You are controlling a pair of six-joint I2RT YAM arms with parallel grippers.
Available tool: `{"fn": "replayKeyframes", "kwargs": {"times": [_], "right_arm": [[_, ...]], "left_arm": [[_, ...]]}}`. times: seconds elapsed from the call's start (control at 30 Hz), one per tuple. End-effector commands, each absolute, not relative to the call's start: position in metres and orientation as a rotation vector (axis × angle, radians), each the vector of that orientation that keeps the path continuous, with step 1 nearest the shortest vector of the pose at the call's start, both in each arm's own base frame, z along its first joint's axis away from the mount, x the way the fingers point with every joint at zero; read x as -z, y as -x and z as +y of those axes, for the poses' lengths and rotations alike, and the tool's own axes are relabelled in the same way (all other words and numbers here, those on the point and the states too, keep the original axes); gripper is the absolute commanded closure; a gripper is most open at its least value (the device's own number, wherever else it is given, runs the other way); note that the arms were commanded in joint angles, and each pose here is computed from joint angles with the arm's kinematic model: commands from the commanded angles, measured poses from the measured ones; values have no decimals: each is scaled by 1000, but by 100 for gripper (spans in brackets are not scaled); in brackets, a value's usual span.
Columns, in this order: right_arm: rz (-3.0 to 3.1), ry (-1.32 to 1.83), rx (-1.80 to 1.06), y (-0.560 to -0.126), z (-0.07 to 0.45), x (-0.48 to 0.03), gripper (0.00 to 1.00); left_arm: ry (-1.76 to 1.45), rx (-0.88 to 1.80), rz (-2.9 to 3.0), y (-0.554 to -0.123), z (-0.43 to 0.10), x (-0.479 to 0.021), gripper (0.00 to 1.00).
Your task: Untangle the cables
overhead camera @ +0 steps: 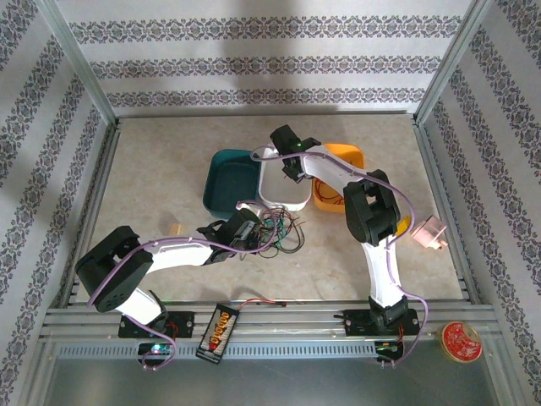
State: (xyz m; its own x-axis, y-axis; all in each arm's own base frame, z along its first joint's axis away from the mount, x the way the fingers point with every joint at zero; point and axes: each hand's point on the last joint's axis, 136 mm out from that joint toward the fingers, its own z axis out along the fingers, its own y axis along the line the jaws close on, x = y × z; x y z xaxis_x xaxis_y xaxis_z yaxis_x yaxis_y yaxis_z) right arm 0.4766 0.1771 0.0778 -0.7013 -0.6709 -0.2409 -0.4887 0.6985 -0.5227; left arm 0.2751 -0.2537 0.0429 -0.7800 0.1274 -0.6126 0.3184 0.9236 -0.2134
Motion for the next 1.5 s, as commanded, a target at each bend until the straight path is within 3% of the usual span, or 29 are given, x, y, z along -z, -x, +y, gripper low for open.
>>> {"fn": "replayKeyframes", "kwargs": {"times": [0.0,0.13,0.33,1.17,1.27,1.33,1.4,1.47], "right_arm": [[2451,975,707,-479,183,-74,44],[2443,971,714,-481,186,-72,46],[2438,968,688,-487,190,-72,59],[2485,999,734,-487,175,-43,58],[2485,1004,736,-487,174,-43,68],[2480,987,729,-488,175,-47,86],[2478,963,700,-488,178,-53,99],[2467,925,656,-489,182,-65,100]], "left_arm": [[-314,410,2457,-281,-256,-47,100],[-318,406,2460,-281,-256,-47,100],[-316,404,2461,-280,-255,-47,100],[-322,399,2464,-281,-256,-47,100],[-323,401,2463,-281,-257,-48,100],[-330,399,2462,-282,-257,-48,100],[-331,397,2460,-283,-258,-49,100],[-336,397,2458,-284,-259,-49,100]]}}
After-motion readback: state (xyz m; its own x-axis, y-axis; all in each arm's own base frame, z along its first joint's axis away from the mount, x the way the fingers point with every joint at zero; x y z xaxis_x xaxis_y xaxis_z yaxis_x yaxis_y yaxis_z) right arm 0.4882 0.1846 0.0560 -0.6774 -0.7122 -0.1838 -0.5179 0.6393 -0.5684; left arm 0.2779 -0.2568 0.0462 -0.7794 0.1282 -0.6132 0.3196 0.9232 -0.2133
